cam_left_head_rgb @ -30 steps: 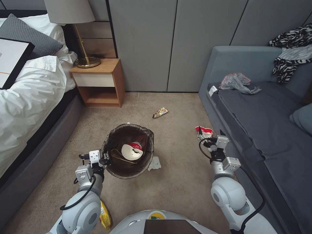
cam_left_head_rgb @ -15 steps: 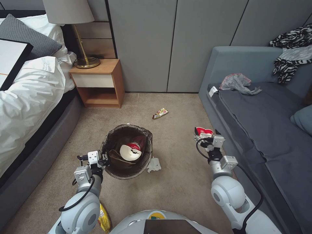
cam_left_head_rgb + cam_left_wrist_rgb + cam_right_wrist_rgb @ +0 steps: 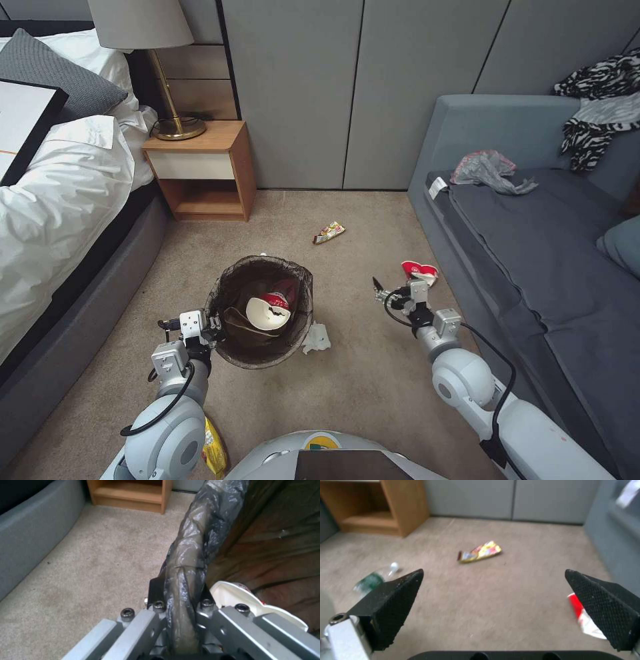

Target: Pick up the trash bin, then pick up the garbage from the floor and place it into the trash bin.

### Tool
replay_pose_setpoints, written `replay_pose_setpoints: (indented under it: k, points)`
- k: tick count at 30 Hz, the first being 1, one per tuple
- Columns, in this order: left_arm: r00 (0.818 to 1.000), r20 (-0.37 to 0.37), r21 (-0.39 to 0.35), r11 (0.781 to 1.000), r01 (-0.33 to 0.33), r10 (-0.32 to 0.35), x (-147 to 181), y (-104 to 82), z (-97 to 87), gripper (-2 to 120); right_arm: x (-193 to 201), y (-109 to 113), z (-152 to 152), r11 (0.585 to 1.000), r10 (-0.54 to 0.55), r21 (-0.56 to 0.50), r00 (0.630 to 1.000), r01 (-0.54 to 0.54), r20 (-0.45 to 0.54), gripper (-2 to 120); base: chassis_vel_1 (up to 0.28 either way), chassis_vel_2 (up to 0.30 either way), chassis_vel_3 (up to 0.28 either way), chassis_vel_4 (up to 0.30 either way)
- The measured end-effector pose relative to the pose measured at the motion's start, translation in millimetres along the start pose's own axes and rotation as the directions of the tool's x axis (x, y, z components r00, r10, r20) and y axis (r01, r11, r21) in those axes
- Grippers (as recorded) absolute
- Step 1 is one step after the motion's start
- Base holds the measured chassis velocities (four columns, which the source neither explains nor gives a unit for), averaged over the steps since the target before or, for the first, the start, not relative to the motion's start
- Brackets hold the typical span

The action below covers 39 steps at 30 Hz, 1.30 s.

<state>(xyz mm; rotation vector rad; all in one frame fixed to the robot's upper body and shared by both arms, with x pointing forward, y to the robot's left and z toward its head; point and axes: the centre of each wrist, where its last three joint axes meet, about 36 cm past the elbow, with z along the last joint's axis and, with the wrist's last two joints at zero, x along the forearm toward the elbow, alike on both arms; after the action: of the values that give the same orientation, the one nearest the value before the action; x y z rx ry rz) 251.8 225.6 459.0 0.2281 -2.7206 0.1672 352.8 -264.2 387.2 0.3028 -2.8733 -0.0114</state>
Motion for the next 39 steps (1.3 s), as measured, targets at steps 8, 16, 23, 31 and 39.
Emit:
replay_pose_setpoints:
  k: [8, 16, 23, 31, 39]
  points:
    - [1.0, 0.003, 0.005, 1.0, 0.003, -0.003, -0.3, -0.7, -0.5, 0, -43.0, -7.2, 11.6, 0.995, -0.102, -0.028, 0.993, 0.101, -0.051, 100, 0.0, 0.0, 0.0, 0.0]
    - [1.0, 0.012, 0.013, 1.0, 0.005, -0.005, 2.1, -0.4, -4.7, 0, -76.8, -7.6, 45.3, 0.987, -0.155, 0.01, 0.981, 0.158, -0.115, 100, 0.0, 0.0, 0.0, 0.0]
    - [1.0, 0.014, 0.016, 1.0, 0.009, -0.009, 2.2, 0.7, -5.8, 0, -90.4, -5.1, 69.8, 0.984, -0.166, 0.033, 0.972, 0.174, -0.163, 100, 0.0, 0.0, 0.0, 0.0]
    - [1.0, 0.019, 0.019, 1.0, 0.009, -0.01, 2.0, 0.6, -7.6, 0, -98.4, -0.1, 92.9, 0.979, -0.181, 0.059, 0.962, 0.196, -0.204, 100, 0.0, 0.0, 0.0, 0.0]
    - [1.0, 0.024, 0.019, 1.0, 0.012, -0.012, 1.5, 1.1, -8.8, 0, -101.1, 7.5, 103.9, 0.972, -0.209, 0.061, 0.952, 0.228, -0.224, 100, 0.0, 0.0, 0.0, 0.0]
